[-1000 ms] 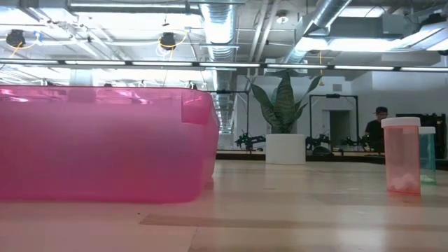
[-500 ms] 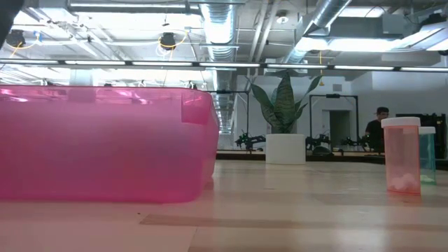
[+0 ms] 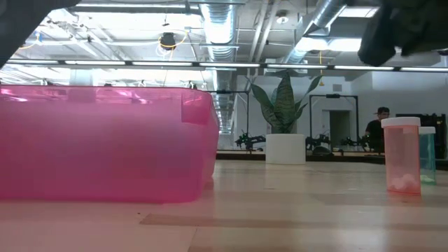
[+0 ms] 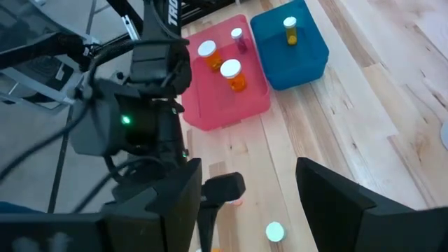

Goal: Pick and place medicine bottles into bin by pill shape (circle, oval)
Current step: Put the small orange capsule bottle into the red bin

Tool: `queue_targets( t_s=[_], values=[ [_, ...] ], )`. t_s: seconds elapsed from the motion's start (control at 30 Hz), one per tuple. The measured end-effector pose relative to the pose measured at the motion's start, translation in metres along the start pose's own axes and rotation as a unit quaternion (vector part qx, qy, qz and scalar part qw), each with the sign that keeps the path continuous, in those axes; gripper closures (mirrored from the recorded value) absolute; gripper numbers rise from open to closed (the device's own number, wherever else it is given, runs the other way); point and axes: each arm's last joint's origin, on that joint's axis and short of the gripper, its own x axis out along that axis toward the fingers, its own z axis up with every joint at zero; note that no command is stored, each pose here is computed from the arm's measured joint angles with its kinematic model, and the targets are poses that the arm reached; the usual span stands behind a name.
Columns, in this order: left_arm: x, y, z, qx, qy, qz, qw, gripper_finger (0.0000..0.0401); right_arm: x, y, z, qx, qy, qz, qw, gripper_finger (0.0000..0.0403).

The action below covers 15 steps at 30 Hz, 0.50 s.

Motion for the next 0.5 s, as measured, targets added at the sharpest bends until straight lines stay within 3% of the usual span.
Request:
queue_targets(
  t_s=[0.5],
  values=[
    [0.0013, -0.0027, -0.0077, 0.064, 0.018, -0.005, 0.998, 0.0122, 0.0001, -0.0001, -0.0001, -0.001, 0.000, 0.000, 1.000, 0.0163]
  ],
)
